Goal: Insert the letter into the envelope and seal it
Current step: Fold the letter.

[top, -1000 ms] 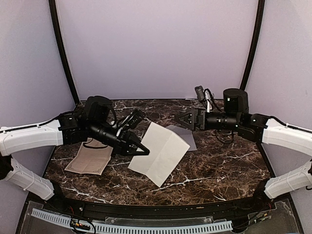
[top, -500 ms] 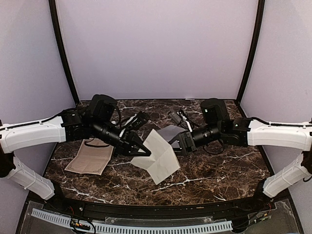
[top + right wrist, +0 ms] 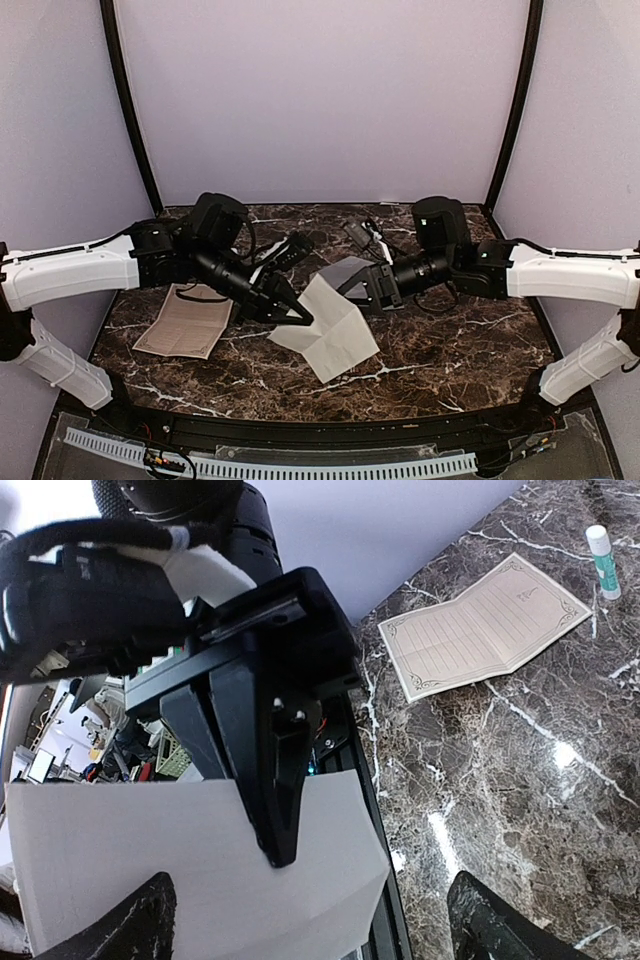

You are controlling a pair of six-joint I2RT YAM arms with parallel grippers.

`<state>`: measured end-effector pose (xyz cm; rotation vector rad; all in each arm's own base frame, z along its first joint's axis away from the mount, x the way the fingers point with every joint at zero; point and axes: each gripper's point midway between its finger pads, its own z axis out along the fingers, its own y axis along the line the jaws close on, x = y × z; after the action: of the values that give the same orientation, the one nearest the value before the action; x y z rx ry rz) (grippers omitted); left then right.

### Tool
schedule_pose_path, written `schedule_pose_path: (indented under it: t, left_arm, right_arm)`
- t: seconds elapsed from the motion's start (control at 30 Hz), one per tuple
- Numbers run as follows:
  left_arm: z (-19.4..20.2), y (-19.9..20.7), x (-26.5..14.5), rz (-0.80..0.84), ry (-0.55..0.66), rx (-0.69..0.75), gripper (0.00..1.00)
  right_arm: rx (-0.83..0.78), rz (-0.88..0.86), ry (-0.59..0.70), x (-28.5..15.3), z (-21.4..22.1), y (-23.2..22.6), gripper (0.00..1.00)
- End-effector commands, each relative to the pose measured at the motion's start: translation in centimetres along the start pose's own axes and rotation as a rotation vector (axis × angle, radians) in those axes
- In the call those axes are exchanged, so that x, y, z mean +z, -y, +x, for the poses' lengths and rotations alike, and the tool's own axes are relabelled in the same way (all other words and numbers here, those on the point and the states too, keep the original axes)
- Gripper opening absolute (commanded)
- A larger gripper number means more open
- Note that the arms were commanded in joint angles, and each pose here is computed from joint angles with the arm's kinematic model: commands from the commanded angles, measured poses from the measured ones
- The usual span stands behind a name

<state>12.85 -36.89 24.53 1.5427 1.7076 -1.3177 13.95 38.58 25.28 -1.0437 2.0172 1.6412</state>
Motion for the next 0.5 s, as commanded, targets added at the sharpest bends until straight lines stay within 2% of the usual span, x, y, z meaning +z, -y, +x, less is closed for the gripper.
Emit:
schedule_pose_path:
  t: [0.0, 0.13, 0.47]
  left_arm:
    - [0.0, 1.2, 0.5, 0.042, -0.036, 0.017, 0.00]
    - [0.2, 1.3, 0.8, 0.048, -0.052, 0.012, 0.00]
    - [-0.1, 1.1, 1.1, 0.052, -0.049, -0.014, 0.00]
  right_arm:
    - [-0.059, -0.010, 0.046, 0.2, -2.3, -1.2, 0.91]
    - [-0.082, -0.016, 0.024, 0.4, -2.7, -1.5, 0.91]
    - [-0.063, -0.030, -0.040, 1.7, 0.1, -1.9, 0.91]
